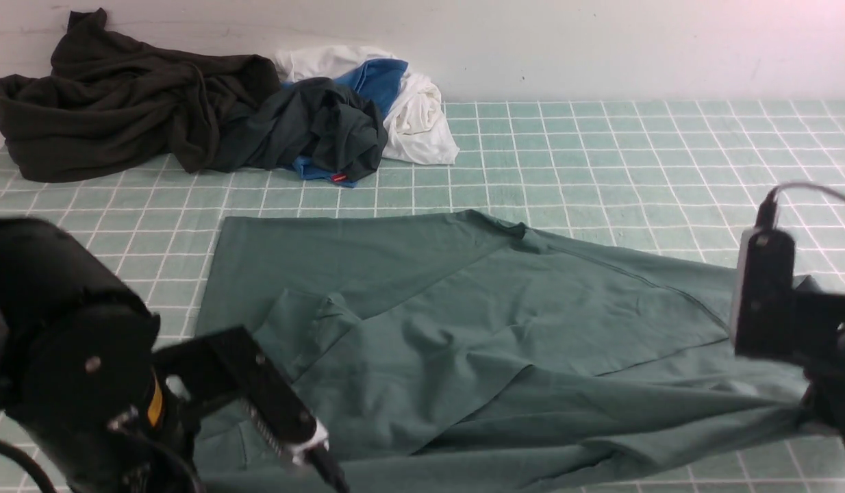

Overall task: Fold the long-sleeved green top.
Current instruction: Use both arms to drag the lower edge of the fabric forward and fold it over the upper edge

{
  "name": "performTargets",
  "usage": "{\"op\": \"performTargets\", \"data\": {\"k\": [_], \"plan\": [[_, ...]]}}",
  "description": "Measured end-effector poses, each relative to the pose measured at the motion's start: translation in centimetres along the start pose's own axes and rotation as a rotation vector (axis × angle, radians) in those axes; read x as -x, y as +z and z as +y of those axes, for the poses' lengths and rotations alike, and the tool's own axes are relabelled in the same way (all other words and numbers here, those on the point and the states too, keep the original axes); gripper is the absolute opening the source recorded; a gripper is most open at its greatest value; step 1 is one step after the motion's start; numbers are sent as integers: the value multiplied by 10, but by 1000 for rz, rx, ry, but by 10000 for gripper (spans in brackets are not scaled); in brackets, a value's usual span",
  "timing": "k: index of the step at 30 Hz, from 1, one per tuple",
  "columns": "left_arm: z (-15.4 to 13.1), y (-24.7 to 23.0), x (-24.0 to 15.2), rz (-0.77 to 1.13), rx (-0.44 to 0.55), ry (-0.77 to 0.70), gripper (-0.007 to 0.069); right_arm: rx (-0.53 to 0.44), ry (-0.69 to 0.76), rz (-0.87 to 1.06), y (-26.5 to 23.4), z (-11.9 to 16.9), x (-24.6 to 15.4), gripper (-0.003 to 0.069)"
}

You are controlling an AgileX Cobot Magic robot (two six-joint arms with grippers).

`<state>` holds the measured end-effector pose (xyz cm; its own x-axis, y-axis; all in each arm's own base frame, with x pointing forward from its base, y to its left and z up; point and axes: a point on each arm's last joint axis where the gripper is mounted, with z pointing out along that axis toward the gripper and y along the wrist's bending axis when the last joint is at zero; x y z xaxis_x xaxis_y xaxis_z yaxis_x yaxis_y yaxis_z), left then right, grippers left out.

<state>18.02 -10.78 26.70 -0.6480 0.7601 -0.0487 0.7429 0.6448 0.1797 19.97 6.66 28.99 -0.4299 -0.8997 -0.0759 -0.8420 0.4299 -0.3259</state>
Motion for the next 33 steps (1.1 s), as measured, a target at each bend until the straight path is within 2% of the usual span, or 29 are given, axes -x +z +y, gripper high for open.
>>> {"op": "performTargets", "data": {"k": [5, 10, 15, 16, 17, 24, 27, 30, 31, 33], "plan": [[30, -44, 34, -126, 134, 23, 10, -21, 50, -88, -15, -38, 12, 8], [83, -55, 76, -142, 204, -26, 18, -30, 94, -108, 3, -90, 36, 8], [148, -30, 109, -106, 228, -108, 18, -71, 176, -127, 35, -143, 59, 8], [150, -29, 110, -105, 228, -110, 18, -79, 180, -133, 34, -144, 59, 8], [169, -11, 119, -99, 223, -129, 18, -89, 202, -152, 47, -158, 68, 8], [217, 56, 148, -143, 230, -166, 20, -138, 290, -223, 109, -187, 99, 15], [227, 77, 152, -157, 235, -172, 37, -152, 318, -235, 128, -191, 104, 39], [240, 103, 155, -188, 254, -183, 115, -197, 367, -249, 152, -196, 108, 127], [241, 104, 155, -194, 257, -184, 122, -201, 372, -253, 153, -196, 108, 134], [248, 113, 154, -211, 271, -213, 210, -232, 460, -271, 155, -201, 107, 218]]}}
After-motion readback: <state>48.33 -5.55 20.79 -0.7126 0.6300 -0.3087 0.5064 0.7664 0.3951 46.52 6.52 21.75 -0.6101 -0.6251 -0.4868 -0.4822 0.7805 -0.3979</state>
